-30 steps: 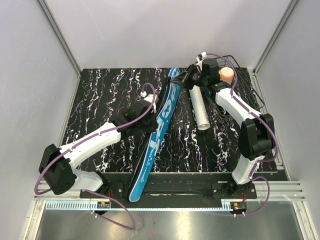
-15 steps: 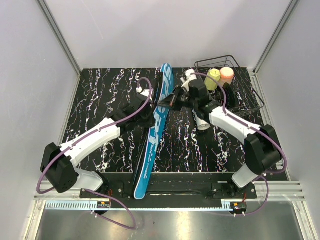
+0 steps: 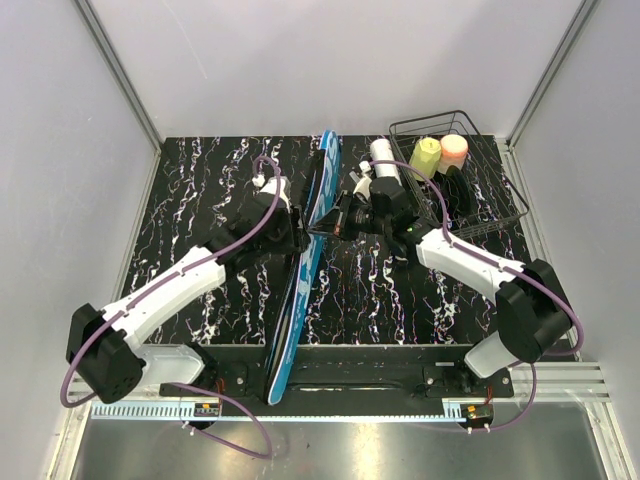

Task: Pack up the badminton gear

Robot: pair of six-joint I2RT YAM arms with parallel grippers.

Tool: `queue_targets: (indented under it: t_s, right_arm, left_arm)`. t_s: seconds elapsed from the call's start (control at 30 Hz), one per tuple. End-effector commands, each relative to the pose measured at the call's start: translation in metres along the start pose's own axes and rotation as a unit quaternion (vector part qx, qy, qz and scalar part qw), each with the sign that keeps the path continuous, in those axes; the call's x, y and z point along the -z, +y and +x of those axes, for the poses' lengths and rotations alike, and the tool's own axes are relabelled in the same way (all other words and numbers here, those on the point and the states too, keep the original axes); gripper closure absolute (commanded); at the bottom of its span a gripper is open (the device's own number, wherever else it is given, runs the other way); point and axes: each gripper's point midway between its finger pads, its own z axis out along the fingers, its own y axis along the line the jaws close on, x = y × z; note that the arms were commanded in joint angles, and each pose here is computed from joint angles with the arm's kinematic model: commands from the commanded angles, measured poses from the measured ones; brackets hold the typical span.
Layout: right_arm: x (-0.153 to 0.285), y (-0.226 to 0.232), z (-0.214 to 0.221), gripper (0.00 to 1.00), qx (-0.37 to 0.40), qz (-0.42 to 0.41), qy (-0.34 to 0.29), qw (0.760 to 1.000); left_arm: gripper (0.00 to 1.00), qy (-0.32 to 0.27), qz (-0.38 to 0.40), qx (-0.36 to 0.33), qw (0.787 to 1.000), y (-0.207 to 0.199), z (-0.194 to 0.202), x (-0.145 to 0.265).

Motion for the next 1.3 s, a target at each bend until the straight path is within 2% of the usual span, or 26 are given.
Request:
queue_targets:
  t_s: [0.0,0.1,0.13,0.2,0.27,0.43,0.53,0.7,0.8,0.83,0.9,0.93,1.0,1.03,1.13,1.17,1.27]
  right_arm:
    - [0.007,0.030,0.001,1.00,0.043,-0.056,0.001,0.997]
    - [0.007,0.030,0.002,1.00,0.042,-0.060,0.002,0.997]
    - [0.007,0.030,0.002,1.00,0.043,-0.061,0.002,0.997]
    - [0.009,0.032,0.002,1.00,0.046,-0.063,0.001,0.997]
    - [0.010,0.030,0.003,1.00,0.046,-0.062,0.001,0.997]
    - [0.010,0.031,0.005,1.00,0.045,-0.064,0.003,0.997]
    - [0.011,0.029,0.006,1.00,0.044,-0.061,0.004,0.997]
    - [0.012,0.028,0.010,1.00,0.047,-0.063,0.010,0.997]
    - [0.013,0.028,0.011,1.00,0.048,-0.067,0.012,0.997]
    - [0.013,0.028,0.010,1.00,0.048,-0.067,0.012,0.996]
    - [0.014,0.030,0.012,1.00,0.051,-0.071,0.015,0.996]
    - [0.015,0.031,0.013,1.00,0.052,-0.075,0.016,0.996]
    - [0.016,0.031,0.016,1.00,0.053,-0.078,0.023,0.995]
    - [0.017,0.032,0.017,1.00,0.054,-0.080,0.025,0.995]
    - [0.021,0.035,0.022,1.00,0.061,-0.087,0.034,0.994]
    - [0.025,0.038,0.025,1.00,0.068,-0.090,0.035,0.993]
    - [0.031,0.045,0.034,1.00,0.084,-0.100,0.044,0.990]
  left_arm:
    - [0.43,-0.067,0.057,0.013,0.996,-0.019,-0.030,0.019]
    - [0.37,-0.082,0.062,0.003,0.995,-0.020,-0.039,0.029]
    - [0.31,-0.081,0.052,0.001,0.995,-0.016,-0.041,0.032]
    - [0.24,-0.103,0.050,0.010,0.993,-0.014,-0.061,0.040]
    - [0.11,-0.117,0.046,0.019,0.992,-0.016,-0.081,0.043]
    - [0.11,-0.109,-0.008,0.048,0.993,-0.008,-0.106,0.016]
    - [0.18,-0.092,-0.004,0.072,0.993,-0.012,-0.115,-0.006]
    - [0.18,-0.089,0.011,0.066,0.994,-0.022,-0.124,-0.032]
    - [0.27,-0.087,-0.002,0.062,0.994,-0.020,-0.129,-0.043]
    - [0.35,-0.086,-0.010,0.061,0.994,-0.018,-0.128,-0.048]
    - [0.44,-0.099,-0.032,0.061,0.993,-0.011,-0.135,-0.049]
    - [0.56,-0.101,-0.039,0.059,0.992,-0.009,-0.136,-0.052]
    - [0.69,-0.115,-0.051,0.055,0.991,-0.006,-0.146,-0.052]
    - [0.79,-0.112,-0.059,0.052,0.991,-0.003,-0.146,-0.055]
    - [0.92,-0.127,-0.088,0.053,0.987,0.007,-0.157,-0.051]
    - [1.00,-0.134,-0.101,0.054,0.984,0.012,-0.160,-0.050]
    - [1.00,-0.152,-0.133,0.062,0.977,0.030,-0.168,-0.043]
